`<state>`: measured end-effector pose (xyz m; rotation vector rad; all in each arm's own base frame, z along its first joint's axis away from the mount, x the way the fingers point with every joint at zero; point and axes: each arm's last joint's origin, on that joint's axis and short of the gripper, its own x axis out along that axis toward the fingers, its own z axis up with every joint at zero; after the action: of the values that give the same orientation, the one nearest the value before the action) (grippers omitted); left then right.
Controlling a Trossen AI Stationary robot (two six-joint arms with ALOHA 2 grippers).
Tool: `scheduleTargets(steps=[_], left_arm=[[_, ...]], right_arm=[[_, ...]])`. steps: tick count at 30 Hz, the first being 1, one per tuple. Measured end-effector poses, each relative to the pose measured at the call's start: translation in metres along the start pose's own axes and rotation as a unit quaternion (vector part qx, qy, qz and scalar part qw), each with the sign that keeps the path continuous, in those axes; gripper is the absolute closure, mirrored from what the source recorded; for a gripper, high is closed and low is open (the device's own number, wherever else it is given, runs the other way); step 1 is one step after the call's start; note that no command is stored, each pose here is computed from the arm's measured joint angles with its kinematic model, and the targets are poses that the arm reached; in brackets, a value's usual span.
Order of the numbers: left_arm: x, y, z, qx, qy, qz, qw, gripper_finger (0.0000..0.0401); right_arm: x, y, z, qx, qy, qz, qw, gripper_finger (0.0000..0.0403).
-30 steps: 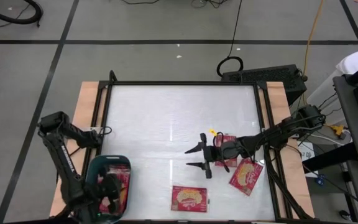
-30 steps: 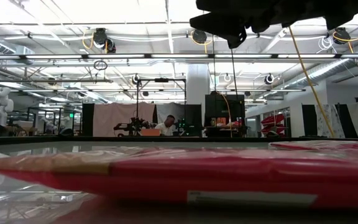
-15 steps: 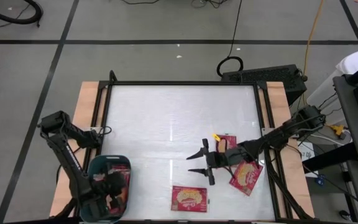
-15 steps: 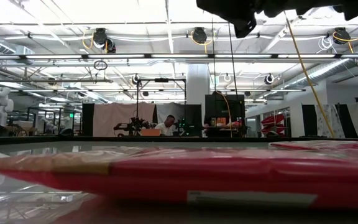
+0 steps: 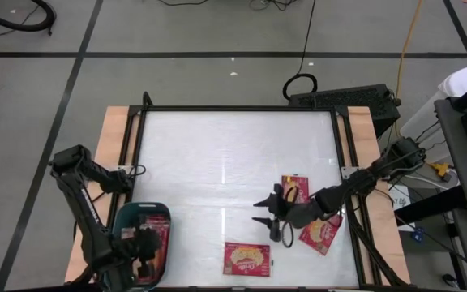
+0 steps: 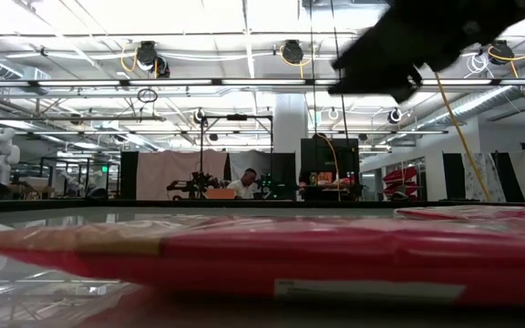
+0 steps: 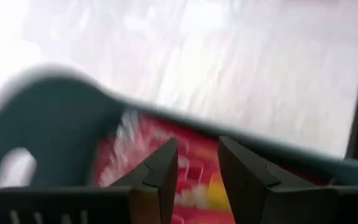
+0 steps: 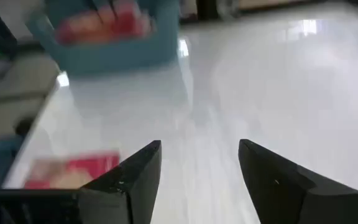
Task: Sort popcorn bags into baskets
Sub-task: Put the red popcorn bag into the blue bin
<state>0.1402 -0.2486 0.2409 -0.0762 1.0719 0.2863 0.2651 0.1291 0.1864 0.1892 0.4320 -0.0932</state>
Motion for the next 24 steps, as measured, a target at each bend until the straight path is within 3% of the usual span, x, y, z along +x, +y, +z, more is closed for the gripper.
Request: scheduleTargets(steps=[4, 8, 11, 18, 24], left_arm=[[-0.025, -0.007, 0.021, 0.068, -0.093, -0.01, 0.993, 0.0281], [-0.038, -0.012, 0.038, 0.137, -0.22, 0.02, 0.966, 0.0281], [-0.036, -0.013, 0.048, 0.162, -0.28, 0.06, 0.944, 0.0281], [-0.009, -0.007, 0.072, 0.115, -0.29, 0.091, 0.946, 0.0281], [0.017, -0.006, 0.082, 0.116, -0.267, 0.068, 0.954, 0.0281]], right_arm=[[-0.006, 0.016, -0.002, 0.032, 0.066, 0.022, 0.997, 0.0197], [-0.012, 0.041, -0.008, 0.047, 0.109, 0.062, 0.991, 0.0197], [-0.015, 0.064, -0.015, 0.054, 0.131, 0.1, 0.985, 0.0197], [0.005, 0.112, -0.043, 0.016, 0.156, 0.125, 0.98, 0.0197], [0.04, 0.12, -0.051, -0.029, 0.153, 0.096, 0.983, 0.0197]])
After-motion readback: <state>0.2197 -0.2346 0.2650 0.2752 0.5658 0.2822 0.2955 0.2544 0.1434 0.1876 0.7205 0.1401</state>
